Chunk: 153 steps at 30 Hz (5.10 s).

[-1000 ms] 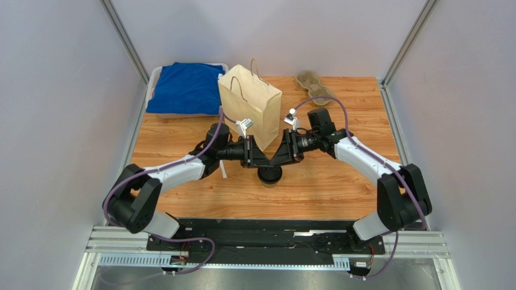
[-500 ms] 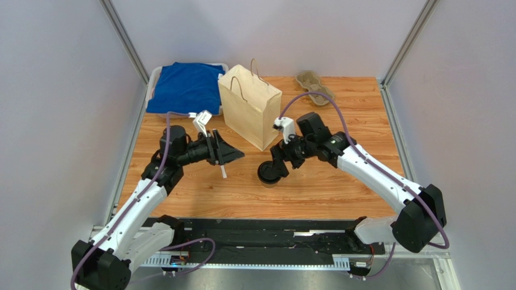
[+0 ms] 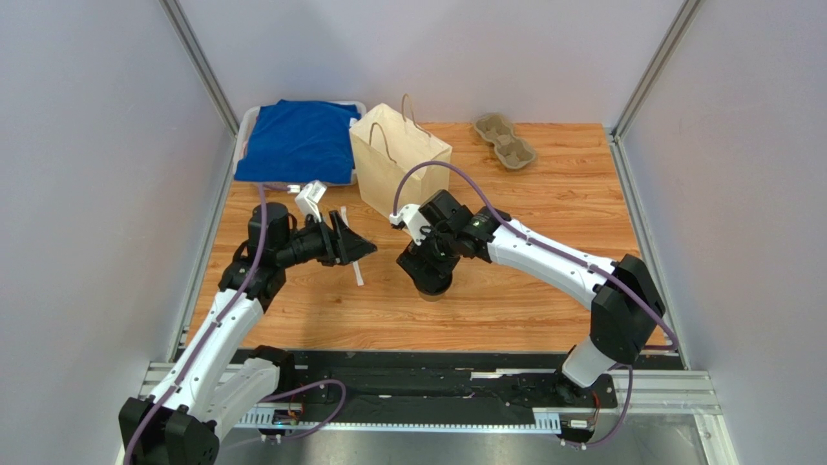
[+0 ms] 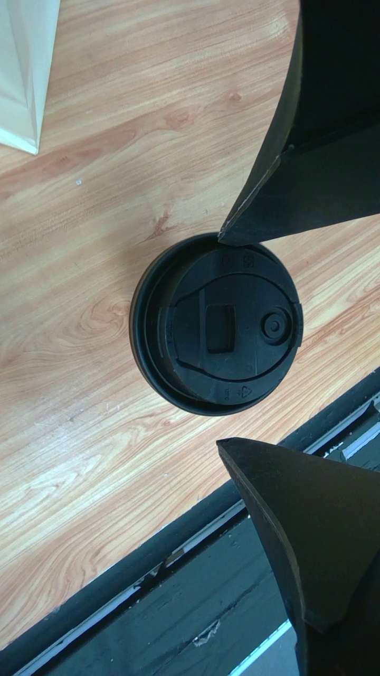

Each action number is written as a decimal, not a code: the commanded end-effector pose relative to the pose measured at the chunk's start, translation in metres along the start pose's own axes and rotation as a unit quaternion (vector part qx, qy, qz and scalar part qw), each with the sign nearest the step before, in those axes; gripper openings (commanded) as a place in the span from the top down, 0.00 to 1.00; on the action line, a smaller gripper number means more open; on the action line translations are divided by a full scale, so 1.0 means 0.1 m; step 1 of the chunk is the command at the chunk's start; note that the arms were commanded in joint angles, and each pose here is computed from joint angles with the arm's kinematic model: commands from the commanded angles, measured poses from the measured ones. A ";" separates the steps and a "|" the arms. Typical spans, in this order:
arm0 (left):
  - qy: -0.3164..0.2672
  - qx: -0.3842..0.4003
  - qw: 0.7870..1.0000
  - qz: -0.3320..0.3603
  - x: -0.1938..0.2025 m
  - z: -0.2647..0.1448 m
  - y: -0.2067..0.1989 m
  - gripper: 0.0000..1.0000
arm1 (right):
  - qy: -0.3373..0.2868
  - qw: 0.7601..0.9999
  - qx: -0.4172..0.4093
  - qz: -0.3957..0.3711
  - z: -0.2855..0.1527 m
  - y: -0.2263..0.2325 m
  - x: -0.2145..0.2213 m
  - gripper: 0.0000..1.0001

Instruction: Pack the takeout coffee

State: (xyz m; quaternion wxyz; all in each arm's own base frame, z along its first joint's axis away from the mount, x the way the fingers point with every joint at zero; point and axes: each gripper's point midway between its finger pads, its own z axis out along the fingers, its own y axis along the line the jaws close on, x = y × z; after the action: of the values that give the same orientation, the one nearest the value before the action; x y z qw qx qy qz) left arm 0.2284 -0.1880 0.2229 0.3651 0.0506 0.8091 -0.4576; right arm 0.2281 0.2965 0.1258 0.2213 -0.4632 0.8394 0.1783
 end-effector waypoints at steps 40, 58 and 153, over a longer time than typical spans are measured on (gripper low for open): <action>-0.009 -0.007 0.999 0.032 -0.16 0.04 0.05 0.32 | 0.020 0.995 0.090 -0.041 -0.28 -0.38 0.22 0.34; -0.019 -0.017 0.999 0.042 -0.28 0.08 0.12 0.33 | 0.039 0.966 0.213 0.141 -1.14 -2.36 1.37 0.36; -0.024 -0.048 0.997 0.050 -0.52 -0.11 0.24 0.38 | -0.164 0.924 0.257 0.231 -0.21 -4.98 0.20 0.73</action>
State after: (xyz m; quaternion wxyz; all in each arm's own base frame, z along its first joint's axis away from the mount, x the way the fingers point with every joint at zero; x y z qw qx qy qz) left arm 0.2681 -0.1536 0.2221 0.3846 0.0440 0.8307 -0.4002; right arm 0.6410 0.0114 0.0693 0.4050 -0.1230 0.9033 0.0702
